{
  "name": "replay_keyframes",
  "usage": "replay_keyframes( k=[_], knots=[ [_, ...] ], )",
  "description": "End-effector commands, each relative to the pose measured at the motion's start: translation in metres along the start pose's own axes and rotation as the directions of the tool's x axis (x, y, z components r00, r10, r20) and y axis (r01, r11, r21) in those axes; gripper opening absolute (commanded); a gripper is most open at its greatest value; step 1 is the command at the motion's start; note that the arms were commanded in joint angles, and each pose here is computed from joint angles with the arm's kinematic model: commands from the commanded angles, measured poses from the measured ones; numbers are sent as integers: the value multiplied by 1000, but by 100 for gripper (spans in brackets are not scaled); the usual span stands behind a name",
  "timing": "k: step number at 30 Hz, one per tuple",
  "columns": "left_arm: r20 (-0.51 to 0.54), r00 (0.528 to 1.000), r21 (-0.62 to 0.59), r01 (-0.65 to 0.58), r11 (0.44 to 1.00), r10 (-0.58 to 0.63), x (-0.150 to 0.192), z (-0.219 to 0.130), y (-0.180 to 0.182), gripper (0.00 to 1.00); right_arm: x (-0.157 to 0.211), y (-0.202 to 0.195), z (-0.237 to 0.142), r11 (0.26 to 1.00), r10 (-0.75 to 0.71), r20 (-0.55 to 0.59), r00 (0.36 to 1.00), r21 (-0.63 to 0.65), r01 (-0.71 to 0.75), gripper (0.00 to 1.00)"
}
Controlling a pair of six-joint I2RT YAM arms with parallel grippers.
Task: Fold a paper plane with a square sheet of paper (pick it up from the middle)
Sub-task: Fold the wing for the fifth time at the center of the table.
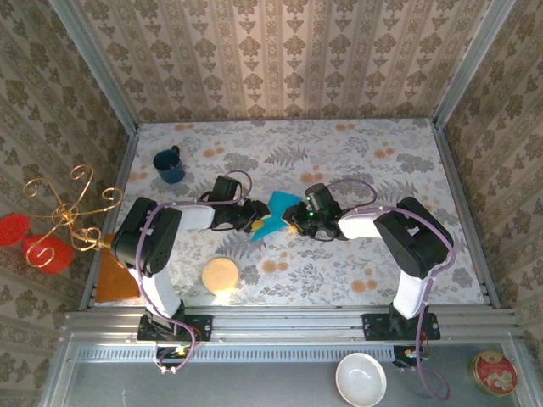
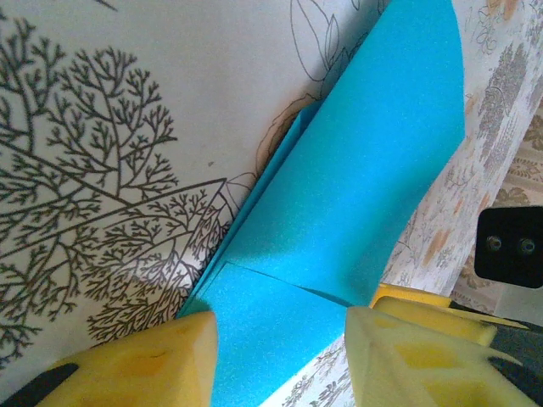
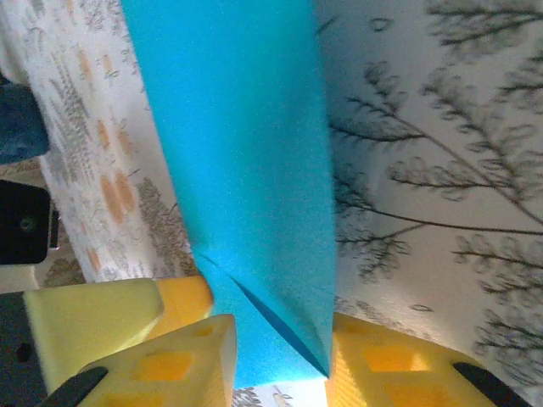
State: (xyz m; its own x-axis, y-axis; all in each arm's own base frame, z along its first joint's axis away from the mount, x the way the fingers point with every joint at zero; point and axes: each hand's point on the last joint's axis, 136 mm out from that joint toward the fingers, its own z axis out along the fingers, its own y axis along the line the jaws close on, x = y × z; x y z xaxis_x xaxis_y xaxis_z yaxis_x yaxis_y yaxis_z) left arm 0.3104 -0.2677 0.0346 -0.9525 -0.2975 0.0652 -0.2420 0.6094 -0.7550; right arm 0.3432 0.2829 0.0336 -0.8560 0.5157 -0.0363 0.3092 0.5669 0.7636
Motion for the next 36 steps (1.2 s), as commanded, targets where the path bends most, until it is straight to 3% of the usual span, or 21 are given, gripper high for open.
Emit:
replay_keyframes(
  k=[1, 11, 17, 22, 36],
  knots=[
    [-31, 993, -131, 111, 985, -116, 14, 6, 46, 45, 0, 8, 5, 998, -5, -14, 1000, -56, 4, 31],
    [-9, 998, -87, 68, 994, -69, 7, -1, 27, 47, -1, 5, 5, 999, -6, -9, 1000, -50, 5, 20],
    [5, 1000, -88, 27, 996, -26, 3, -7, 18, 49, -1, 5, 4, 999, -5, -5, 1000, -48, 5, 20],
    [10, 1000, -99, 22, 995, -22, 2, -7, 20, 49, 2, 1, 0, 998, 31, 0, 1000, -58, -31, 36],
    [-4, 999, -118, 44, 992, -45, 3, 0, 30, 49, 6, 9, 4, 985, 84, 6, 996, -155, -82, 28]
  ],
)
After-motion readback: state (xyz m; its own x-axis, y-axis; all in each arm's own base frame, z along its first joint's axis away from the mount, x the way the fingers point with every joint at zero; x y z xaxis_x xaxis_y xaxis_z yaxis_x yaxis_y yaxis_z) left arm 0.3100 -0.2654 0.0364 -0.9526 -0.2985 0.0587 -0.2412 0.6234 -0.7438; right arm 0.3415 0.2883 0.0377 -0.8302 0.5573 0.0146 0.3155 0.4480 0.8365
